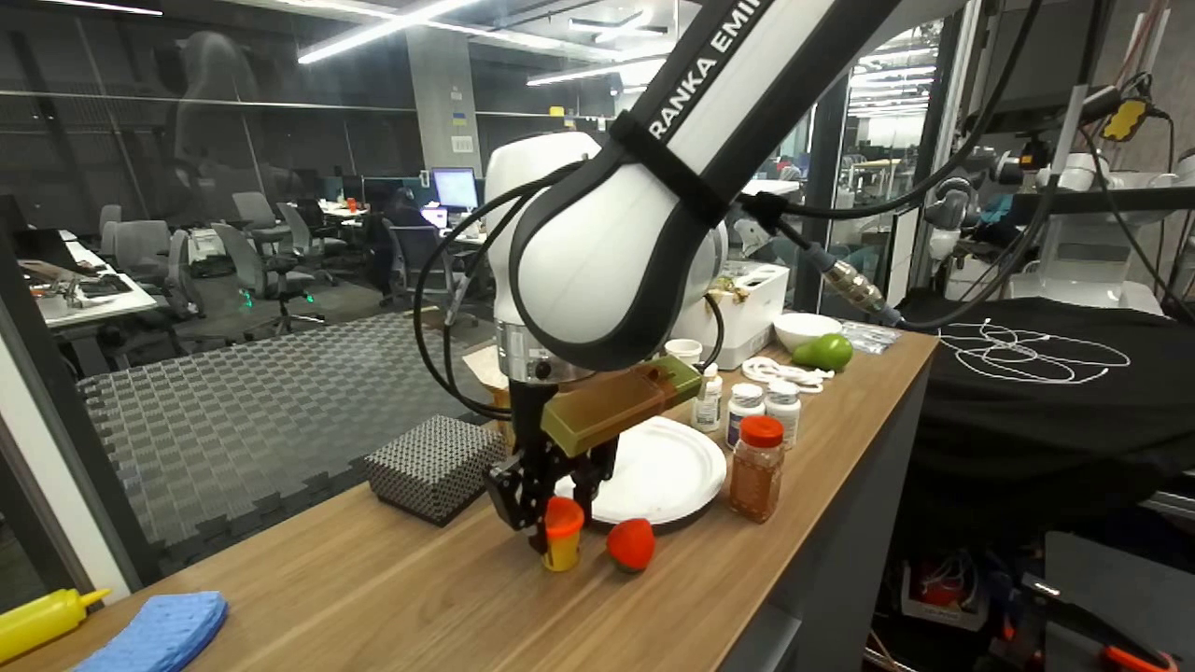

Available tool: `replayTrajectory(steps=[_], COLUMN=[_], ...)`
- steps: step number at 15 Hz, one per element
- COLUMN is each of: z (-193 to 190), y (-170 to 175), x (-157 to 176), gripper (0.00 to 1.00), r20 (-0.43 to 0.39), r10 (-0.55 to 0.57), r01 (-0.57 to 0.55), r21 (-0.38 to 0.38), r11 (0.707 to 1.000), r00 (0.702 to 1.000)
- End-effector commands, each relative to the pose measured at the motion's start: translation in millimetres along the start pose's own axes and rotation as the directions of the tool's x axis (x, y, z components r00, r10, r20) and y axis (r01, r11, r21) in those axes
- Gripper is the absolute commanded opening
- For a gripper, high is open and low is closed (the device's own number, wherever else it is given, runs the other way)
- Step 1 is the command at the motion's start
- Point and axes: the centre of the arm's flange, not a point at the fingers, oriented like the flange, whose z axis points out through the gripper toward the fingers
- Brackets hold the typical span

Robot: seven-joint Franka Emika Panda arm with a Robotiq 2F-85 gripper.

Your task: Pick up all the objects surrounding the white plate and arrange them on the plate

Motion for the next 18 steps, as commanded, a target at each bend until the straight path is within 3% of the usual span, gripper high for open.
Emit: replayTrajectory(steps=[1,6,11,18], z=[-10.9,-33.5,-62.3,-44.5], y=[-0.2,14.0,51.8,92.7], x=[2.8,18.3,52.0,86.3], gripper=[0.28,0.28,0.28,0.28], r20=[-0.007,-0.026,-0.074,0.027], r10=[0.009,0.066,0.175,0.247], r01=[-0.009,-0.065,-0.174,-0.247], r21=[-0.01,0.016,0.02,0.004], r11=[1.0,0.998,0.985,0.969], r00=[1.0,0.997,0.982,0.969])
